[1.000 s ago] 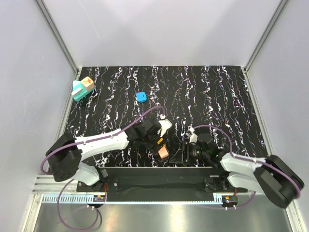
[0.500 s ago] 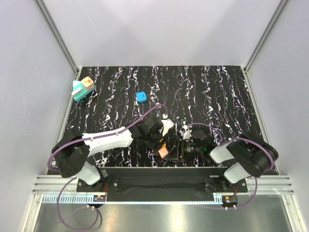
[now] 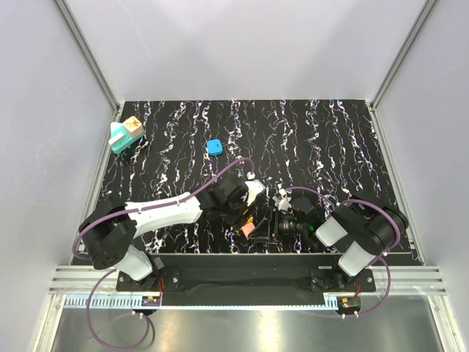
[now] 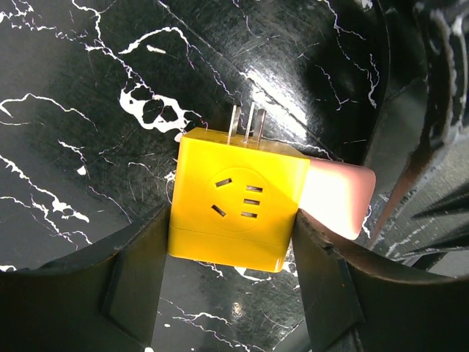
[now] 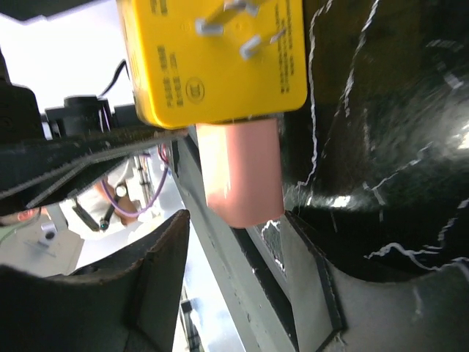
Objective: Pull the plug off the socket
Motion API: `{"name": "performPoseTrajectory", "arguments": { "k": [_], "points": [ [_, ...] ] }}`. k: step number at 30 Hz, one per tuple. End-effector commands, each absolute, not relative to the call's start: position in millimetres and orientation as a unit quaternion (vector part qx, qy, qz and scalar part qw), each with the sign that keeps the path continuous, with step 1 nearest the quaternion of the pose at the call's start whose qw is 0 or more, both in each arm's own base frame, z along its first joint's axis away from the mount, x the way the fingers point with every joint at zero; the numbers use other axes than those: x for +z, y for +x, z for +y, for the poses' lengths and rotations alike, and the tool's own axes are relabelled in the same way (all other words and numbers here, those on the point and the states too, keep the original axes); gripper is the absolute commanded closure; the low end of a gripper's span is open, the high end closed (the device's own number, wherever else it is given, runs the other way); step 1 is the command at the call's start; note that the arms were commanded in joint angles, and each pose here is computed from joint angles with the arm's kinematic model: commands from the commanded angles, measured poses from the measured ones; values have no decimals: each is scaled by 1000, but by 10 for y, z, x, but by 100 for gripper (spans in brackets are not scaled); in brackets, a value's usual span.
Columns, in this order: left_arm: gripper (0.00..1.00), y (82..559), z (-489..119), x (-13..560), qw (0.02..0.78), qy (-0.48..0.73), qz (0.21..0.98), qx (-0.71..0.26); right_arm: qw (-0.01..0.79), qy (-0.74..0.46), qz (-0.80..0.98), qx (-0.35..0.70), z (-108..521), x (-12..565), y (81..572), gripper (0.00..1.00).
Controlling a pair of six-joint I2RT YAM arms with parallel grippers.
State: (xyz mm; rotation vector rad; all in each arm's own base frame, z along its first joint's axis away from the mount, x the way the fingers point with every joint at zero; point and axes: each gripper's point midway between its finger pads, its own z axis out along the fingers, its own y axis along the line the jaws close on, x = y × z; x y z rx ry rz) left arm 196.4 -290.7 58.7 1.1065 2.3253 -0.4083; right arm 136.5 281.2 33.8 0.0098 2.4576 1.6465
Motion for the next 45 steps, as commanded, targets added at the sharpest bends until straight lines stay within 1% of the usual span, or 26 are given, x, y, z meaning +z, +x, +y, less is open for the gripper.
{"name": "performPoseTrajectory", "arguments": {
  "k": [1,2,3,6,7,9,11,12,13,26,34,37,40,41,43,44,45],
  "points": [
    [64,2055,-3065,696,292,401,851,-173,113,21,823,556,2794,348,1496,40],
    [67,2049,-3051,681,291,401,851,-172,112,25,824,554,2785,337,1498,40],
    [71,2039,-3043,663,290,401,852,-172,110,36,827,551,2765,311,1521,41],
    [78,2021,-3018,602,287,398,855,-171,115,50,829,546,2735,287,1551,41],
    [83,2023,-3027,593,289,396,854,-174,115,50,828,546,2738,290,1555,41],
    [85,1989,-2995,529,286,390,858,-174,114,50,828,547,2749,299,1571,41],
    [94,1957,-2993,486,287,388,857,-179,113,48,828,547,2766,298,1586,43],
    [95,1981,-2968,475,294,382,859,-171,112,45,829,546,2768,288,1581,43],
    [100,1982,-2972,472,298,380,859,-170,113,46,829,546,2774,286,1600,44],
    [100,1876,-2930,293,275,401,860,-156,121,51,836,533,2704,213,1675,43],
    [100,1860,-2900,294,275,404,859,-155,124,55,835,533,2716,205,1788,48],
    [100,1858,-2896,293,275,404,859,-155,123,55,837,531,2726,176,1806,48],
    [100,1858,-2894,282,273,405,859,-153,122,54,839,528,2718,139,1799,53],
    [100,1857,-2895,267,271,405,860,-152,121,54,839,528,2714,125,1797,60],
    [100,1868,-2878,244,270,403,862,-146,120,56,840,526,2693,92,1761,69],
    [100,1870,-2872,229,269,403,863,-144,118,59,840,525,2685,74,1751,78],
    [100,1879,-2872,228,269,401,864,-142,114,63,842,523,2654,46,1701,84]
  ]
}}
